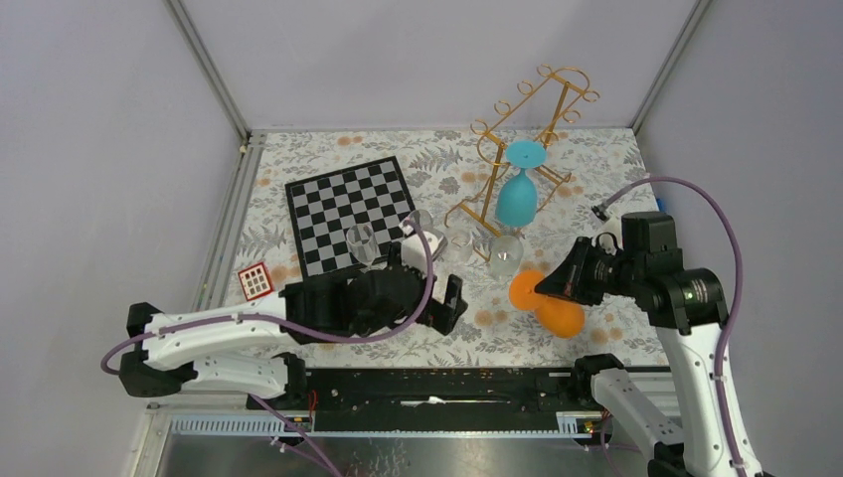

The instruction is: Place the wine glass upside down on the wine glass rack

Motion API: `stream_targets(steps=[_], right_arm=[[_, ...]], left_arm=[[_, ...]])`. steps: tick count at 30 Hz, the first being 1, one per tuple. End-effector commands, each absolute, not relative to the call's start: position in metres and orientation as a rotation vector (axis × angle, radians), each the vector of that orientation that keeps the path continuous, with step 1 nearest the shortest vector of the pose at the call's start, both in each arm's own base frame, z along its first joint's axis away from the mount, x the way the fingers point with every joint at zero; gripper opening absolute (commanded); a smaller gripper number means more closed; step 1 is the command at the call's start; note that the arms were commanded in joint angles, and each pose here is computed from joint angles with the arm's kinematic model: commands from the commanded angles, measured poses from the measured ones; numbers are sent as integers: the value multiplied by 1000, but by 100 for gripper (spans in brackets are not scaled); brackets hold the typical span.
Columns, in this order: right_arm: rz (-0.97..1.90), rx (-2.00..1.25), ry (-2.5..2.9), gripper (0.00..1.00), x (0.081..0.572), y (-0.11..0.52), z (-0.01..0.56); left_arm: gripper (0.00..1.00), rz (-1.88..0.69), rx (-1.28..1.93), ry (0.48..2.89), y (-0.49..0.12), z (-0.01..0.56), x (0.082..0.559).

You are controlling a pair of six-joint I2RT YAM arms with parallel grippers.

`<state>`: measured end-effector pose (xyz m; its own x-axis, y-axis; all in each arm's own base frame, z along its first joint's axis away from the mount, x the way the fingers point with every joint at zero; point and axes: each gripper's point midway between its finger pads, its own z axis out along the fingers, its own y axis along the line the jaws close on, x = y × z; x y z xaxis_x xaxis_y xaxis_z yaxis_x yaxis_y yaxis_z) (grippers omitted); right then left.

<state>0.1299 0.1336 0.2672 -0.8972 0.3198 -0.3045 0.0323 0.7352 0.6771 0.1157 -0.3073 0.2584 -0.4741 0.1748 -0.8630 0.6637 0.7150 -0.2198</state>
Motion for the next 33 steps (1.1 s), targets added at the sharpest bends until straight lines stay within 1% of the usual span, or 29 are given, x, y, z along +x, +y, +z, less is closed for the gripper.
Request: stream_targets(steps=[1, 6, 8, 12, 15, 18, 23, 29, 33], right_arm=[[908, 271, 2474, 0, 137, 126, 273], [881, 204, 2568, 0, 134, 125, 289], [841, 197, 2600, 0, 139, 122, 292], [765, 235, 2604, 0, 152, 114, 298], [765, 272, 2580, 0, 166, 111, 307], [841, 302, 2560, 0, 182, 112, 317], [1052, 378, 2470, 0, 208, 118, 340], [1253, 434, 2343, 0, 238, 123, 373], [1329, 426, 2225, 0, 252, 125, 401]], left_arm=[[99, -861, 391, 2197, -328, 278, 115], [99, -916, 238, 2324, -328, 281, 134], [99, -941, 139, 2351, -322, 282, 150], [99, -1013, -22, 2384, -308, 286, 177], [99, -1001, -100, 2369, -294, 289, 195], [99, -970, -129, 2348, -282, 291, 208], [99, -903, -112, 2327, -268, 297, 220], [99, -865, -79, 2239, -260, 323, 231], [99, -840, -68, 2200, -254, 332, 234]])
